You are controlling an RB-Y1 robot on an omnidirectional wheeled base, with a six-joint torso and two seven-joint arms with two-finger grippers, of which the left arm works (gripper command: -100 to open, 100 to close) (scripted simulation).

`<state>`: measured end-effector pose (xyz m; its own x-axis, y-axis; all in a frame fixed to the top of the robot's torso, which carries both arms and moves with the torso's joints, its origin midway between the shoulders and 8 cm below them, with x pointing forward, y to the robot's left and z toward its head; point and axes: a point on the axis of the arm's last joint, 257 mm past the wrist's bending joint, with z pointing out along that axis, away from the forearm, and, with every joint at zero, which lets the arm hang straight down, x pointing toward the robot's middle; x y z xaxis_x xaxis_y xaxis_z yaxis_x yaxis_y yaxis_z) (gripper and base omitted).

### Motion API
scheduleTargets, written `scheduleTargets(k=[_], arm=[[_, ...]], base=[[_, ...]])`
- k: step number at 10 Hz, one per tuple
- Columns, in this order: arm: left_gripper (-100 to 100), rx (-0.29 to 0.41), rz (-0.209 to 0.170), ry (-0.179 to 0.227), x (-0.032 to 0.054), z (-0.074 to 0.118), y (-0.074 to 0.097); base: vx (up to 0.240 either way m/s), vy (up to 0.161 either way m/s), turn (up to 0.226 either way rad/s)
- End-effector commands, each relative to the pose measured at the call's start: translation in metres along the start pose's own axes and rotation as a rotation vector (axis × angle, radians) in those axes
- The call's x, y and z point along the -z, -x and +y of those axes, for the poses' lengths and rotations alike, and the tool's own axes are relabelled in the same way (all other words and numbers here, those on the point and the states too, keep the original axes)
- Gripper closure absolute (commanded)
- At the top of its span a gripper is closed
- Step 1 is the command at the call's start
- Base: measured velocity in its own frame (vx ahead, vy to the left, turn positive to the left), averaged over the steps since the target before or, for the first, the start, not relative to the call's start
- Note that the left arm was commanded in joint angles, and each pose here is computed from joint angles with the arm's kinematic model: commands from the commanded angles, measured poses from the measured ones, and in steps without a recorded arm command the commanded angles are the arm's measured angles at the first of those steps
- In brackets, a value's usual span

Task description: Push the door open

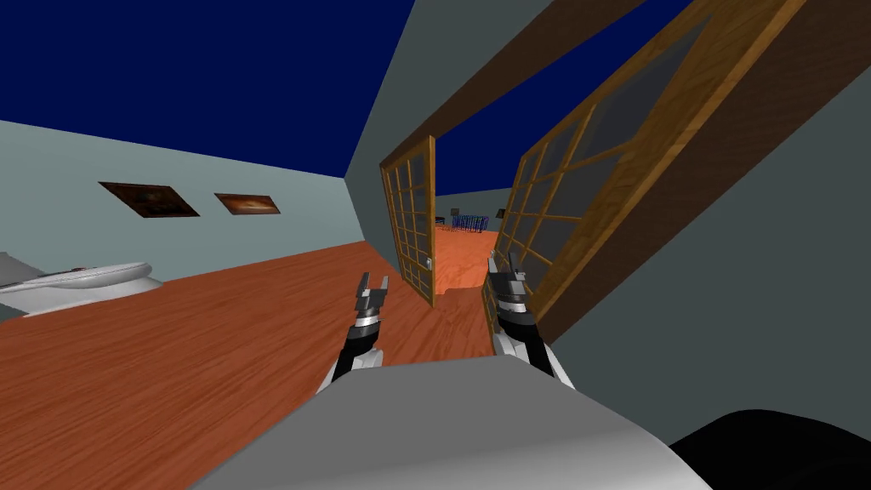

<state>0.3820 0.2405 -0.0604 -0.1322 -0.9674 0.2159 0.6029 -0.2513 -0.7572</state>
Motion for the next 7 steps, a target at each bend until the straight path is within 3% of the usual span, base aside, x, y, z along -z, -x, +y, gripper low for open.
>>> scheduleTargets(k=[1, 7], arm=[[-100, 0.043, -0.008, 0.017, 0.0032, 0.010, 0.002], [-100, 0.190, -0.045, 0.072, 0.0157, 0.048, 0.013]], base=[[0.094, 0.081, -0.203], [0.073, 0.080, -0.185]])
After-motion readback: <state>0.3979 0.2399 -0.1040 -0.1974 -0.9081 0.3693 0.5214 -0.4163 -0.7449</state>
